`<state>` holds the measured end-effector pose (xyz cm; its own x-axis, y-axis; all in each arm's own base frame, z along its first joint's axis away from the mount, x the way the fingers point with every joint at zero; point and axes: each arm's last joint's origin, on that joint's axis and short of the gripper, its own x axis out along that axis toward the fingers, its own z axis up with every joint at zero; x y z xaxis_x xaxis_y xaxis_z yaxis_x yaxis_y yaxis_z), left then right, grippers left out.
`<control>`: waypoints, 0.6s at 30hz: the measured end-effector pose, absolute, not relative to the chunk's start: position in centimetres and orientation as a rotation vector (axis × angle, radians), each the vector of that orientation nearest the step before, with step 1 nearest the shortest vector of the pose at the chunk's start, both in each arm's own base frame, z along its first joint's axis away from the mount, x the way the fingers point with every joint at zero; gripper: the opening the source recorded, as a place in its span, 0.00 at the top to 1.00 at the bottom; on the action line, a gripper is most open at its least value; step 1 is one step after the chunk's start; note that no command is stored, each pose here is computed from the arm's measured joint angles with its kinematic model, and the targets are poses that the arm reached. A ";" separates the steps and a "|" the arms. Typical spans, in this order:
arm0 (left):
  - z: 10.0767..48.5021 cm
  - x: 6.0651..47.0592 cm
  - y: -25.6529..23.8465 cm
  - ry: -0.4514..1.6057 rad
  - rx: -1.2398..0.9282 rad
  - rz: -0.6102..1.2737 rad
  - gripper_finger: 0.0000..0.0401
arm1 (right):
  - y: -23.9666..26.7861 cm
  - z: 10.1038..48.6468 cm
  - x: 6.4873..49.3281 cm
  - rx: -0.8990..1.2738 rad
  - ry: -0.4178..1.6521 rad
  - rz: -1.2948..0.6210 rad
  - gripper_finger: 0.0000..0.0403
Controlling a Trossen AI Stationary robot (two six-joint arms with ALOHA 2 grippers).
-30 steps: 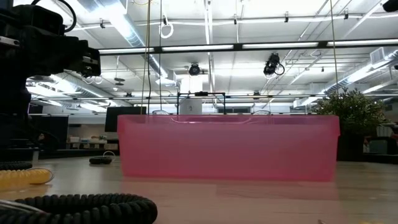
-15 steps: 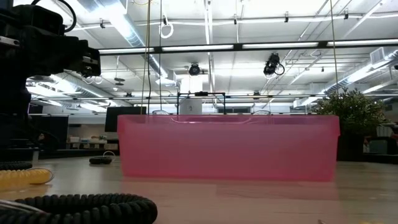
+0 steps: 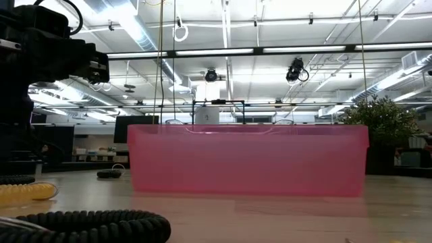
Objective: Sort spring keychains
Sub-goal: Put the middle right orange spring keychain into the pink bin
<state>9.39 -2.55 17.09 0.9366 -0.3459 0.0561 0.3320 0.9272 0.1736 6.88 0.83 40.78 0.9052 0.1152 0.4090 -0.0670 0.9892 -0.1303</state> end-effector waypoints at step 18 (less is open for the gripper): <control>17.1 9.4 -2.6 -0.087 0.163 -0.348 0.83 | 0.6 42.8 8.2 -0.149 -0.126 -0.014 0.59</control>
